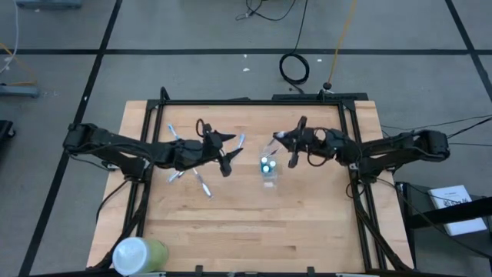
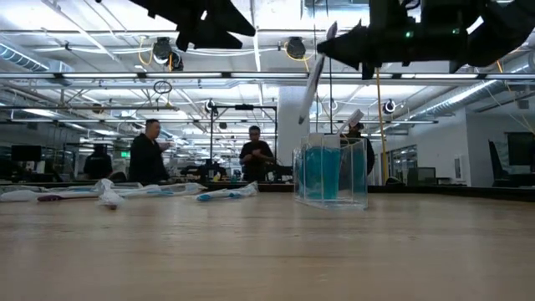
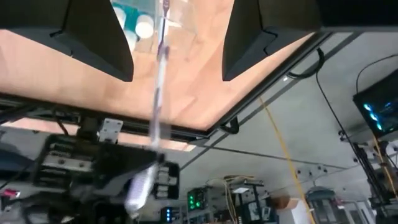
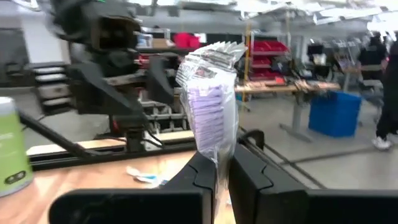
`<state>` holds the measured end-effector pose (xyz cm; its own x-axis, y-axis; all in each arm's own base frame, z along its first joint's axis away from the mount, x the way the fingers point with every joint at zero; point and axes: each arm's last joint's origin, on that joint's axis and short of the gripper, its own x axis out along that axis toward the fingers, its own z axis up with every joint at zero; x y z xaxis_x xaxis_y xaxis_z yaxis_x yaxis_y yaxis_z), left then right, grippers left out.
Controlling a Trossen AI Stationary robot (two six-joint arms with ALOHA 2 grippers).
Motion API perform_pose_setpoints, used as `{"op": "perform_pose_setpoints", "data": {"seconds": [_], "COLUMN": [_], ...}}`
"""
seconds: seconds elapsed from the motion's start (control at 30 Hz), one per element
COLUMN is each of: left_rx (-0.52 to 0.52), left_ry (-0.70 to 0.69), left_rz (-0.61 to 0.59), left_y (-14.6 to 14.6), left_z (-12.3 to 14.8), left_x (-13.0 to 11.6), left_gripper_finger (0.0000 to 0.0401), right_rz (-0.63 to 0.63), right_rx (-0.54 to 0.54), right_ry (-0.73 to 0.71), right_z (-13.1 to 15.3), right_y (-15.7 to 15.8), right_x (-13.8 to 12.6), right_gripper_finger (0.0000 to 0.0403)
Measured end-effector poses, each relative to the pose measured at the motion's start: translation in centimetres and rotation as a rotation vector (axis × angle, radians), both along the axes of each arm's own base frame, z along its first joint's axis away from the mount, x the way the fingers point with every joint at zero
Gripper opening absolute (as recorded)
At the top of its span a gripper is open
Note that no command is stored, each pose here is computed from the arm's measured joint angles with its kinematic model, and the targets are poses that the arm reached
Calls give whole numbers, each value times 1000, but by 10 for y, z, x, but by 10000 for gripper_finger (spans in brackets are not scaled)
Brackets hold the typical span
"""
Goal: Pick & Place toothbrushing station
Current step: Put the violet toothbrush into the transparent organizer
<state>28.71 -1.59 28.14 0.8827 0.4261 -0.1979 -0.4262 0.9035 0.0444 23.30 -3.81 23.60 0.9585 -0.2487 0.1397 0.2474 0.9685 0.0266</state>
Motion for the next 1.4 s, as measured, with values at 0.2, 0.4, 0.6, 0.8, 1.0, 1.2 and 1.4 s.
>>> {"op": "perform_pose_setpoints", "data": {"seconds": [0.2, 0.4, 0.6, 0.8, 1.0, 1.2, 1.4], "left_rx": [-3, -32, -43, -44, -43, -43, -43], "left_ry": [26, 55, 63, 63, 60, 60, 63], "left_rz": [26, 61, 80, 83, 82, 82, 82], "left_y": [3, 9, 13, 14, 14, 14, 14], "left_z": [-10, -24, -33, -34, -34, -34, -34], "left_x": [7, 15, 22, 23, 23, 23, 23], "left_gripper_finger": [237, 233, 231, 228, 228, 227, 227], "right_rz": [-22, -20, -22, -24, -31, -33, -28], "right_rx": [39, 104, 118, 123, 108, 94, 82], "right_ry": [65, 187, 217, 256, 286, 278, 247], "right_z": [-16, -42, -56, -65, -70, -69, -65], "right_y": [-7, -8, -10, -10, -11, -11, -11], "right_x": [5, 15, 21, 25, 26, 26, 26], "right_gripper_finger": [12, 12, 12, 12, 15, 41, 88]}}
